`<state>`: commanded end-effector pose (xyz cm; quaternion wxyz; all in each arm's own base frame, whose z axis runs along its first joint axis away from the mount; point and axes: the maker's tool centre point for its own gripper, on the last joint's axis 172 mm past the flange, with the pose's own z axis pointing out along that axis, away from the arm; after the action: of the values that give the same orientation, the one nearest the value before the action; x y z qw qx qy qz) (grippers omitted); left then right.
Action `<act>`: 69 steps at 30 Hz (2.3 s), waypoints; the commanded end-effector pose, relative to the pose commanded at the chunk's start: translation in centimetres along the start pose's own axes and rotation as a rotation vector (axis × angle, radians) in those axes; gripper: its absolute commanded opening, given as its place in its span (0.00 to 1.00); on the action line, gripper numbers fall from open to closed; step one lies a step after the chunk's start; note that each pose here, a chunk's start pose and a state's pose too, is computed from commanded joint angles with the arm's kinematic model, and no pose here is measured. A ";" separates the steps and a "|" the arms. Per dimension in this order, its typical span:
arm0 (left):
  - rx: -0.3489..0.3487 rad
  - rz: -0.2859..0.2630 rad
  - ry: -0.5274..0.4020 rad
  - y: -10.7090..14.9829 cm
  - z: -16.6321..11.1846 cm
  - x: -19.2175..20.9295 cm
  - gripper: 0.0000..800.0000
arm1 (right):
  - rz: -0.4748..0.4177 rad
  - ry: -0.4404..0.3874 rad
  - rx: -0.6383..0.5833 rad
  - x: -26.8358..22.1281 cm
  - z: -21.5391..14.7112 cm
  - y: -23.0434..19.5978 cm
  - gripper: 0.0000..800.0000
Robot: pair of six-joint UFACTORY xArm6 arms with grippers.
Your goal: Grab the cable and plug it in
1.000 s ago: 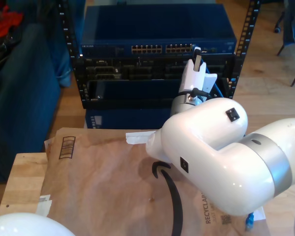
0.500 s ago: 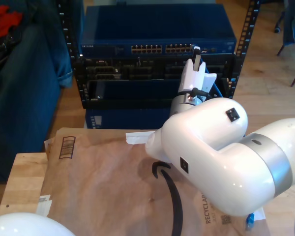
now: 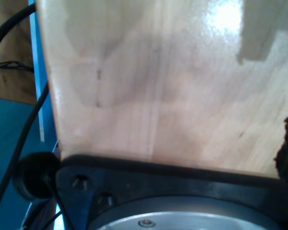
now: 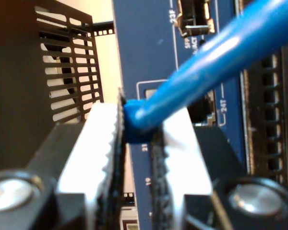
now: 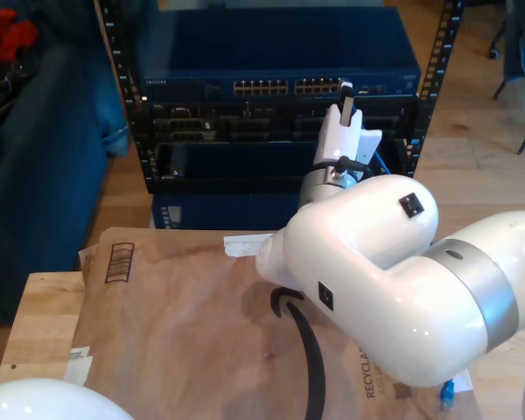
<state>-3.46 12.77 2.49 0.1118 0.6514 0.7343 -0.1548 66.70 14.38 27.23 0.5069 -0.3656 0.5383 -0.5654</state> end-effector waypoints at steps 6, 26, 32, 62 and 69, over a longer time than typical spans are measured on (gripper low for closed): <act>0.001 0.001 0.000 0.0 0.0 0.0 1.00 | 0.001 0.000 -0.003 0.0 0.0 0.1 0.00; 0.000 0.002 0.000 0.0 0.0 0.0 1.00 | 0.015 -0.015 -0.015 -0.6 1.2 0.5 0.09; 0.001 0.001 0.000 0.0 0.0 0.0 1.00 | -0.001 -0.015 -0.034 -0.1 0.7 1.2 0.39; 0.001 0.002 0.000 0.0 0.0 0.0 1.00 | -0.246 -0.280 -0.810 12.7 -6.3 -3.6 0.98; 0.001 0.001 0.000 0.0 0.0 0.0 1.00 | -0.421 -0.263 -0.970 23.3 -7.8 -4.1 0.99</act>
<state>-3.49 12.77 2.49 0.1114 0.6518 0.7339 -0.1552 53.36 -6.68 27.01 0.2189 -0.7250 0.5847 -0.2909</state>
